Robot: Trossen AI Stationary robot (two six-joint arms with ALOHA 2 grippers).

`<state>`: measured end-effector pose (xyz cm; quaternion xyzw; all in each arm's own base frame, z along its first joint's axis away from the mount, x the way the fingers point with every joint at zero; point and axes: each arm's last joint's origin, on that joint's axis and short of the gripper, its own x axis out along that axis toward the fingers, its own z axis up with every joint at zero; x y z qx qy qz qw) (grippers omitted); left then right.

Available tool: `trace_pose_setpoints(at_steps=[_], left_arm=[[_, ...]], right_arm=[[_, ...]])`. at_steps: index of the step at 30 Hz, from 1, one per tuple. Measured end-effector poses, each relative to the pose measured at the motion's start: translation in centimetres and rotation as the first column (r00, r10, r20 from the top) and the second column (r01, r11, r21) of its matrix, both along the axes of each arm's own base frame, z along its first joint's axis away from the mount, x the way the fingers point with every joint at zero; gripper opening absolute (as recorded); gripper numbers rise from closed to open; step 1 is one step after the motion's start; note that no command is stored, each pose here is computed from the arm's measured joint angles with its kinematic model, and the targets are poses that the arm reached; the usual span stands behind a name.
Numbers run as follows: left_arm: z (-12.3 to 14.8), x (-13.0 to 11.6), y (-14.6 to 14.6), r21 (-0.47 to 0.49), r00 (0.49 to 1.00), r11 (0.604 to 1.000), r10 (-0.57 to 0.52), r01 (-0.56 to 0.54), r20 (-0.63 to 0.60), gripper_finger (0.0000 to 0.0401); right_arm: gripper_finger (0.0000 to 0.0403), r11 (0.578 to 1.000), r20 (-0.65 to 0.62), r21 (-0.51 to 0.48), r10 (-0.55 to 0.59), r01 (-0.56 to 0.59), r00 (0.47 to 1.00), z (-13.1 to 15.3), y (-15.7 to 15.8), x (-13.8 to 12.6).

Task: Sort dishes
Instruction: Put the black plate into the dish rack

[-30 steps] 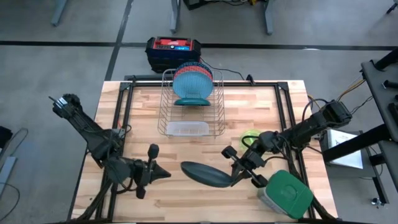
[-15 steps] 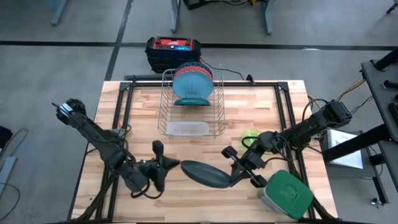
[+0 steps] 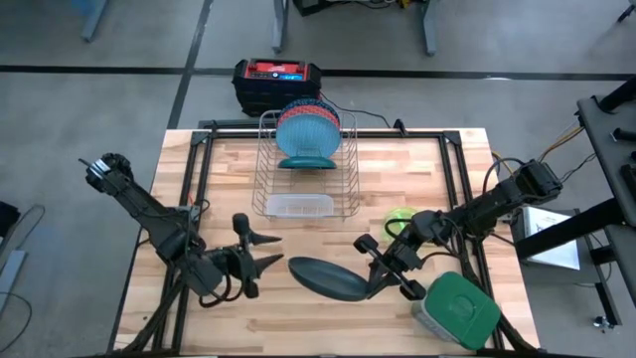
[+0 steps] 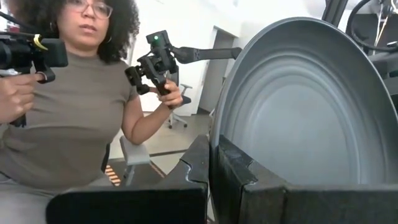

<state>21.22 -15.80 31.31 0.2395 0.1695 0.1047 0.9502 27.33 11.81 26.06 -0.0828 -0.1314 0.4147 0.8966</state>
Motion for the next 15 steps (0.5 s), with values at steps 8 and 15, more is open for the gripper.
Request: trace_pose_setpoints(at_steps=[8,15], left_arm=[[0.4,0.6,-0.3,-0.021,0.985,0.984,-0.174,0.174,-0.009,0.0245],[1.0,1.0,-0.3,-0.001,0.970,0.970,-0.242,0.243,0.022,0.0252]], right_arm=[[0.0000,1.000,-0.008,-0.003,0.000,0.000,1.000,-0.1,0.0,0.0],[0.0000,1.000,-0.043,-0.012,-0.001,0.001,0.999,-0.4,0.0,0.1]])
